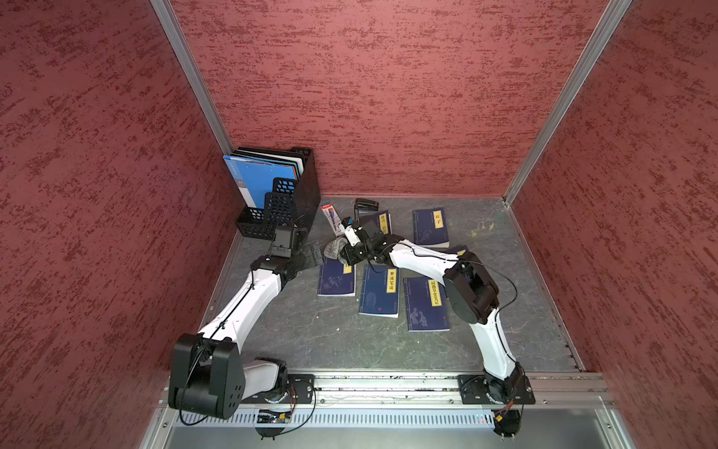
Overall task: Wipe the cover of the book
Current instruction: Wipe the dirt from the cover of the book.
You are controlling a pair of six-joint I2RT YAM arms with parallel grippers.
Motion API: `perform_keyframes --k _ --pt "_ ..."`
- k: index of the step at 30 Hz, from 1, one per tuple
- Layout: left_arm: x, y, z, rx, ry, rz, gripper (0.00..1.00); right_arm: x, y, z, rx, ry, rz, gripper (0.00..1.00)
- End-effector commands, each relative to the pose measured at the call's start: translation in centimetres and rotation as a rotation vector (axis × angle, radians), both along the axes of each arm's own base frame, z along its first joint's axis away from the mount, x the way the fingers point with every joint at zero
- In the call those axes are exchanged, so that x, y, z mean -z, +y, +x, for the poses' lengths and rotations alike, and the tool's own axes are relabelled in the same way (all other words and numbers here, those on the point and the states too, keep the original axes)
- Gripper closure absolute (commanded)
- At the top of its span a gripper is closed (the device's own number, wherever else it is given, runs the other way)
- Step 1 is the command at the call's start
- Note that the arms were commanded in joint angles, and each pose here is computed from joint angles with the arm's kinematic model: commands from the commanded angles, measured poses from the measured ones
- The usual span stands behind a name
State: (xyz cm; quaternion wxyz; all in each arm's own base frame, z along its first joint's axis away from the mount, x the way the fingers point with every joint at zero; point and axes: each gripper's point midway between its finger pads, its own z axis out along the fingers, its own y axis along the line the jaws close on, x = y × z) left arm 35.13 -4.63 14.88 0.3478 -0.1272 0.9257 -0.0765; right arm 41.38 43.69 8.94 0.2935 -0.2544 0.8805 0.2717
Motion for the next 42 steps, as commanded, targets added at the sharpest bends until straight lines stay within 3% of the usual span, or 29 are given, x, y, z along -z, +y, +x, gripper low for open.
perform_keyframes --k 1,12,21,28,36,42 --pt "0.0 0.4 -0.5 -0.018 0.005 -0.003 0.00 2.5 -0.4 0.9 0.027 0.022 -0.061 0.88" --pt "0.2 0.7 -0.6 -0.026 0.007 -0.008 0.00 5.5 -4.3 4.0 0.076 0.035 -0.118 0.88" --pt "0.4 0.6 -0.5 -0.034 0.009 -0.018 0.00 6.1 -4.0 1.2 -0.007 0.050 -0.115 0.89" --pt "0.9 0.5 -0.2 -0.034 0.017 -0.021 0.00 6.4 -4.1 -1.6 -0.054 0.014 -0.206 0.90" --pt "1.1 0.4 -0.3 -0.032 0.023 -0.028 0.00 4.9 -4.7 -0.9 -0.004 -0.038 -0.292 0.91" --pt "1.0 0.5 -0.5 -0.030 0.026 -0.025 0.00 -0.3 -3.5 1.6 0.029 -0.131 -0.261 0.93"
